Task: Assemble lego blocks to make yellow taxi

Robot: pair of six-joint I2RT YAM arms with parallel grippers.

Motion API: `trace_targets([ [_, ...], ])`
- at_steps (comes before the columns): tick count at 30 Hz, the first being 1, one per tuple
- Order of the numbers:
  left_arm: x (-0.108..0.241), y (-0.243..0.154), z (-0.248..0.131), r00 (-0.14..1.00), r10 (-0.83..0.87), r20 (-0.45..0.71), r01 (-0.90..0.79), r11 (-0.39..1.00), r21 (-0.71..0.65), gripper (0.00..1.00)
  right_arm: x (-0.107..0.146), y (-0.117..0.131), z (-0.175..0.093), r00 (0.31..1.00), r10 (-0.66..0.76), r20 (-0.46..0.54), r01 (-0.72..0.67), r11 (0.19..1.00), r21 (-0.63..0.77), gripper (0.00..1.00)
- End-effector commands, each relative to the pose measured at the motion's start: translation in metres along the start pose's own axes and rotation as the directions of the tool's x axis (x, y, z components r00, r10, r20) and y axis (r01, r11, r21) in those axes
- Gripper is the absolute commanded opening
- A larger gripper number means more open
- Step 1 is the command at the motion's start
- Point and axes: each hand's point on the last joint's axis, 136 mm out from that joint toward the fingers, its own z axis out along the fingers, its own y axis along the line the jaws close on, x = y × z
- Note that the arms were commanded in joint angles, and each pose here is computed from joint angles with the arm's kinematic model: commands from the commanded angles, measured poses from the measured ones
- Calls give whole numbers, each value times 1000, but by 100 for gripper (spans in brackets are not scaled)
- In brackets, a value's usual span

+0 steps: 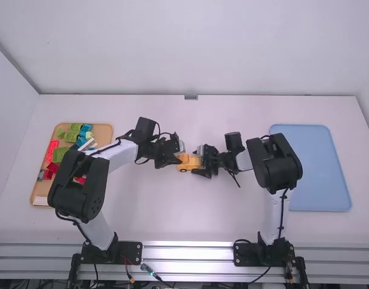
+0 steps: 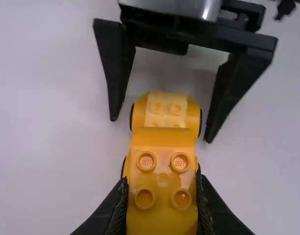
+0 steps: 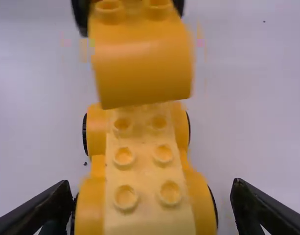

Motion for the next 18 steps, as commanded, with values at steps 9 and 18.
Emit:
trace_targets([
  [9,-7,-2,-2,999,-18,37,18,1000,11,2,-3,1,6,992,45,118,-35,996,-88,80],
  [18,-7,-2,-2,999,-19,37,18,1000,11,2,-1,0,6,993,48,109,-39,996,-82,50],
])
